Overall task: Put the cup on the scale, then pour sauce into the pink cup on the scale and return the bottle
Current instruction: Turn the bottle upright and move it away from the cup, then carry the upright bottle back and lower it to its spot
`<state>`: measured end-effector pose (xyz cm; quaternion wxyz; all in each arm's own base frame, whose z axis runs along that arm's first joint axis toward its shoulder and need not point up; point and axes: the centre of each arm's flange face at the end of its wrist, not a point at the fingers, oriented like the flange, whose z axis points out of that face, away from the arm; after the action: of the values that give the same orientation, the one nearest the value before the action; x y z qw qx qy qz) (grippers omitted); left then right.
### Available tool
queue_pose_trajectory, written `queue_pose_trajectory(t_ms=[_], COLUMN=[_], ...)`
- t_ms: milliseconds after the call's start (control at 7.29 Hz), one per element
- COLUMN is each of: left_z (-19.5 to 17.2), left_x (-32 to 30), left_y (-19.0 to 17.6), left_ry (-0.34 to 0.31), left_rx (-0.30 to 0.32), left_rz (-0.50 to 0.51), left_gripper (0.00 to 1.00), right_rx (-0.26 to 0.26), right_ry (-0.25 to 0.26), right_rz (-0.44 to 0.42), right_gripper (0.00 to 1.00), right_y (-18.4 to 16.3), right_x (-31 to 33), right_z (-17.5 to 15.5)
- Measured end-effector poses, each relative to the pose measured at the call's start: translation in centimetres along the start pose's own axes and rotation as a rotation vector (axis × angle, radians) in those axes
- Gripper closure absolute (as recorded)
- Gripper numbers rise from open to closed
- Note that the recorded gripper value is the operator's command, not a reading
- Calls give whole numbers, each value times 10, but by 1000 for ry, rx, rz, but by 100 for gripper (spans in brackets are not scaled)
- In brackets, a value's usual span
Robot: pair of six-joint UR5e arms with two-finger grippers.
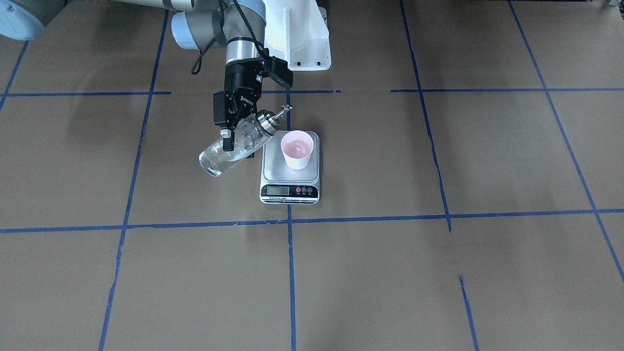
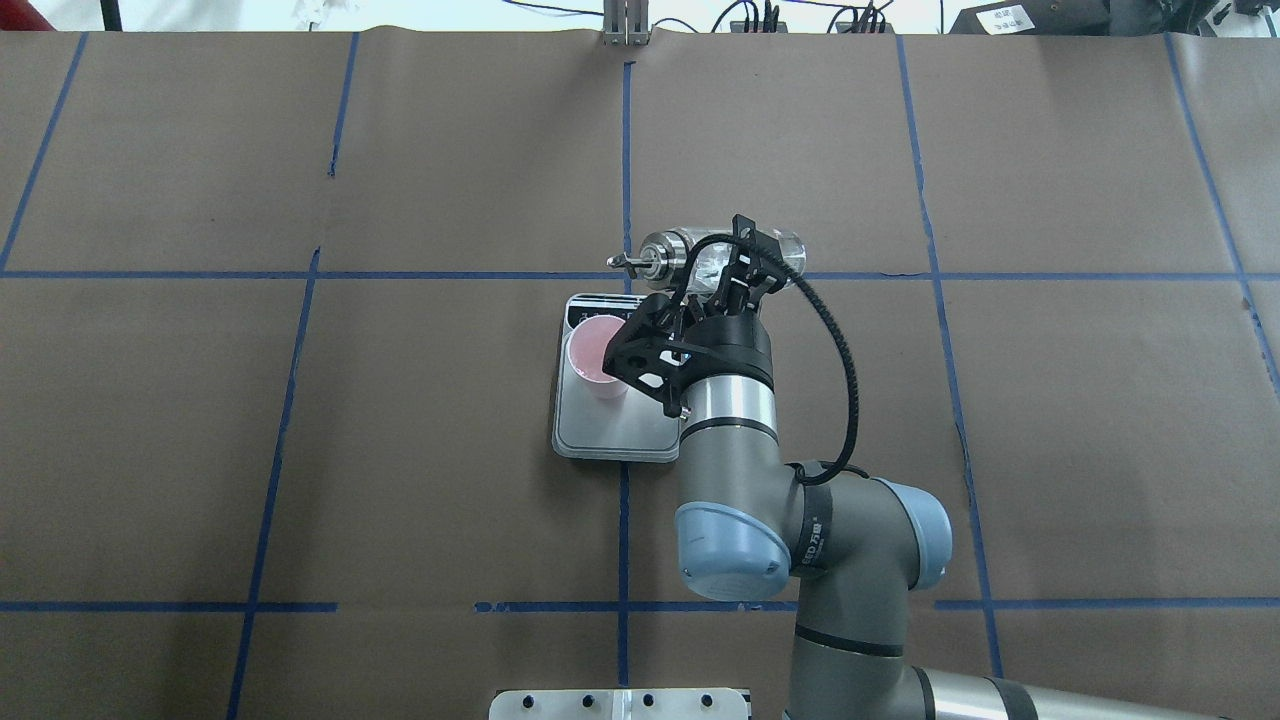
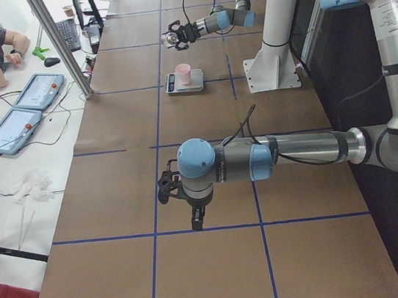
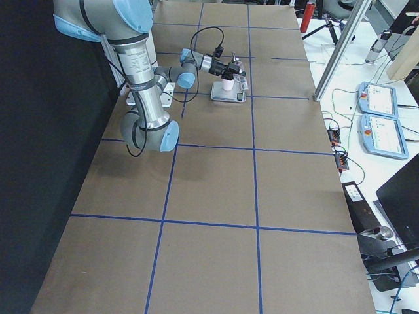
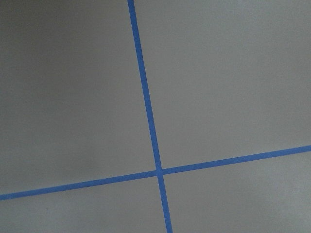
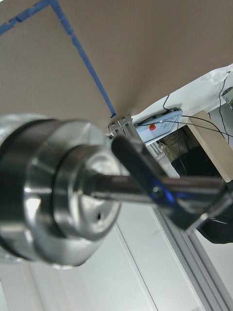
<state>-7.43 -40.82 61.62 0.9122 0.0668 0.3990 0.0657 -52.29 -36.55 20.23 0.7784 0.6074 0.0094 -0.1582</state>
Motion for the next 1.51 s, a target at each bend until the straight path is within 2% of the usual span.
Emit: queue_pose_trajectory(t_ms=[137,411,823,1097,1234,1508], left_z=[0,-2,-2,-2,-1,-1], left_x=[0,2,2,2,2,1], left_y=[0,-1,-1,-1,0,0], left_ry=[0,0,-1,0,0,0], left_rx=[1,3,4,3,2,2], left_rz=[1,4,4,3,3,2], left_gripper=[0,0,0,0,0,0], right_rx=[-3,-16,-96,-176,-207,-244], right_ry=[-60,-143,-229,-241,-227,-196], right_rz=[98,289,640,876,916,934], right_gripper=[100,100,100,100,100,100], right_y=[0,2,21,50,69,99], right_x=[21,48,59,66,65,62], right_z=[-8,-20,-26,-26,-23,-18])
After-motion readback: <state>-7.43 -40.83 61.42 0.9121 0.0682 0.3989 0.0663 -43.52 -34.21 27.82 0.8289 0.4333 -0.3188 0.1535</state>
